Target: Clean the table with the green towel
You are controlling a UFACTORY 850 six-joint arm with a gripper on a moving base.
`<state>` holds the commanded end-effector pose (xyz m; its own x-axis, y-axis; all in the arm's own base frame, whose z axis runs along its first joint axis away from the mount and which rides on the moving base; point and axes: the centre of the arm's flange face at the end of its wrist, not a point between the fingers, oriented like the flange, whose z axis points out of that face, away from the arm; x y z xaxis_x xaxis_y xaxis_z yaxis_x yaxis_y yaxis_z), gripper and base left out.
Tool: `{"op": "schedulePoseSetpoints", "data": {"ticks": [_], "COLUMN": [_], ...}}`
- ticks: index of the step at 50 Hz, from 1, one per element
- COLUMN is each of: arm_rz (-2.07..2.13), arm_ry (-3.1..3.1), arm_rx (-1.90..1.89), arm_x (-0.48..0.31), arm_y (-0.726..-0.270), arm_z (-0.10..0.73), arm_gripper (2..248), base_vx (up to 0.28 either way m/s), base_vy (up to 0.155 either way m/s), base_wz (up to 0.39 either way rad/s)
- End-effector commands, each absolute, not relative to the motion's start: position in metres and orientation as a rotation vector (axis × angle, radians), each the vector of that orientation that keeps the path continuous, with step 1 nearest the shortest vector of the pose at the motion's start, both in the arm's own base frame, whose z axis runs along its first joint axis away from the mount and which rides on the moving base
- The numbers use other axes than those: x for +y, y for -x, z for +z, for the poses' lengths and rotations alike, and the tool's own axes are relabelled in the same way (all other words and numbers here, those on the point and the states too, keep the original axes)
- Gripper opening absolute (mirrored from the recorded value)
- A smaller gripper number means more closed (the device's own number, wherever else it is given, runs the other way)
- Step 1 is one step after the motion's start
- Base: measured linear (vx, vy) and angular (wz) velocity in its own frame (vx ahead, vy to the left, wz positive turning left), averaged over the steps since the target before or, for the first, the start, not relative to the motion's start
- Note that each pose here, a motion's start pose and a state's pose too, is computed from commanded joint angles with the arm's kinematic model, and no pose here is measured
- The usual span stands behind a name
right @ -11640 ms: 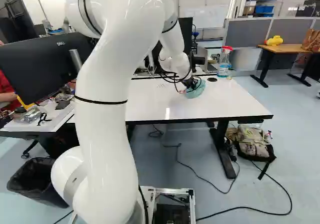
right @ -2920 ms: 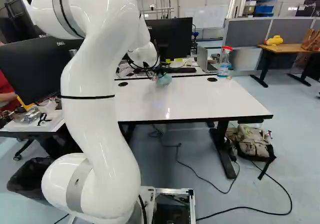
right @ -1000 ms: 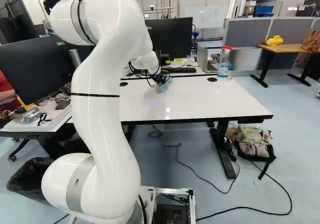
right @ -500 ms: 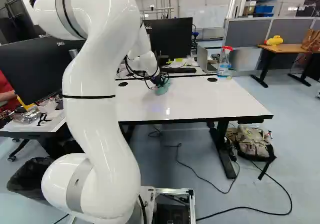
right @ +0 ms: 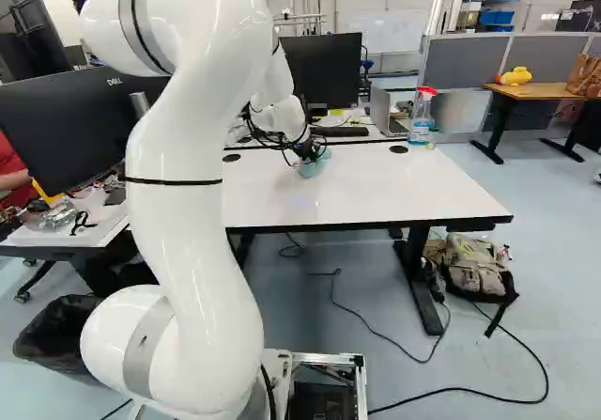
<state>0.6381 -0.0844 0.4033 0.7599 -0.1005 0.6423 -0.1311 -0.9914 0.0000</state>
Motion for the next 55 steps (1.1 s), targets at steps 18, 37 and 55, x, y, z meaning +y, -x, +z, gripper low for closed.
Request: {"op": "schedulePoseSetpoints", "data": {"ticks": [18,37,55], "arm_rz": [1.094,1.140,1.151], "arm_ry": [-2.888,-2.878,-2.892], "arm_rx": [-0.193,-0.163,-0.107], "arm_x": [-0.090,-0.080,-0.053], "arm_y": [-0.670,-0.704,-0.710], "arm_z": [0.400,0.396,0.395], "arm_gripper": [39,39,39], "base_vx": [0.000,0.000,0.000], "base_vy": [0.000,0.000,0.000], "base_wz": [0.000,0.000,0.000]}}
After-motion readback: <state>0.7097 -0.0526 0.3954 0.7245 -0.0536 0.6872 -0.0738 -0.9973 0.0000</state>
